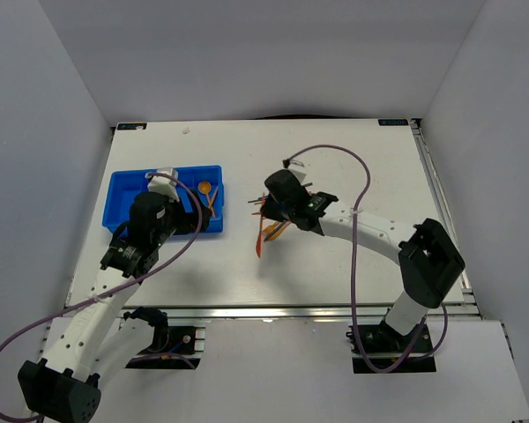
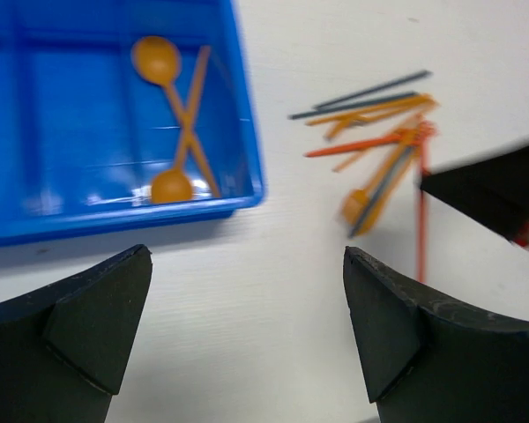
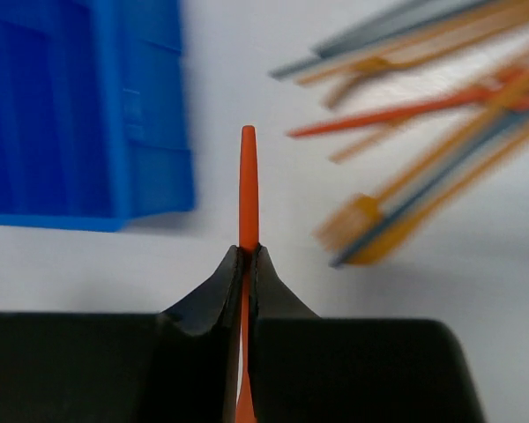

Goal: Sort the eating utensils into containers

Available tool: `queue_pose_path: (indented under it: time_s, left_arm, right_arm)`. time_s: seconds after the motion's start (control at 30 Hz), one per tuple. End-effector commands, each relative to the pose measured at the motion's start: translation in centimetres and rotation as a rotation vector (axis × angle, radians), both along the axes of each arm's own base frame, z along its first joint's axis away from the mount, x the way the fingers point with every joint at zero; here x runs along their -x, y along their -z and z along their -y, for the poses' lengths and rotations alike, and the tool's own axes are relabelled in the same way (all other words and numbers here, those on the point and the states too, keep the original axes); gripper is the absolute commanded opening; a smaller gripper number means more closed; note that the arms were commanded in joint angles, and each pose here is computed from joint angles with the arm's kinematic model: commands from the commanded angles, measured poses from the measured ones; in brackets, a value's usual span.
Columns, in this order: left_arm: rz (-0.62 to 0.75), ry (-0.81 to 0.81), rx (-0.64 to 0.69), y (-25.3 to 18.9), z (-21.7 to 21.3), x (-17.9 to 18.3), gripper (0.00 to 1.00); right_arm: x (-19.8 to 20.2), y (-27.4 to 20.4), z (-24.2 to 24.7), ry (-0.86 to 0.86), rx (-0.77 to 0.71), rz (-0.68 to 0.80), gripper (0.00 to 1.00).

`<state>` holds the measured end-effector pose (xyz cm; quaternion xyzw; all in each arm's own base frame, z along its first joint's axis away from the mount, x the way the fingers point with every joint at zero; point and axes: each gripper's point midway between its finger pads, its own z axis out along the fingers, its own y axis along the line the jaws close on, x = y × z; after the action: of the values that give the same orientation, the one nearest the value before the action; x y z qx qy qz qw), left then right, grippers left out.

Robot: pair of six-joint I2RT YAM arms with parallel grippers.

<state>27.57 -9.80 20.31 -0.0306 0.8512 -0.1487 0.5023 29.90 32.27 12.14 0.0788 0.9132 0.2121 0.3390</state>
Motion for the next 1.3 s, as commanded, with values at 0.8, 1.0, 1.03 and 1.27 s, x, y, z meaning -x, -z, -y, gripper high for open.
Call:
queue_pose_path:
  time_s: [0.8,1.0,1.03,1.27]
  left_arm:
    - [0.064,0.179,0.122,-3.1,4.1,-0.7,0.84]
    - [0.1,0.233,0.218,-4.6,5.8,-0.8,0.66]
    - [0.1,0.23,0.22,-4.7,5.8,-0.9,0.59]
    - [0.061,0.147,0.191,-4.0,4.6,-1.6,0.0]
  right_arm:
    - [1.5,-18.8,-15.8,-0.449,-0.479,0.346,0.0]
    - [2.9,-17.9,-16.0,-0.462,-0.484,0.316,0.0]
    - [3.1,-17.9,-16.1,-0.465,-0.489,0.315,0.0]
    - [2.9,-17.5,-15.2,-0.434,-0.457,0.307,0.01]
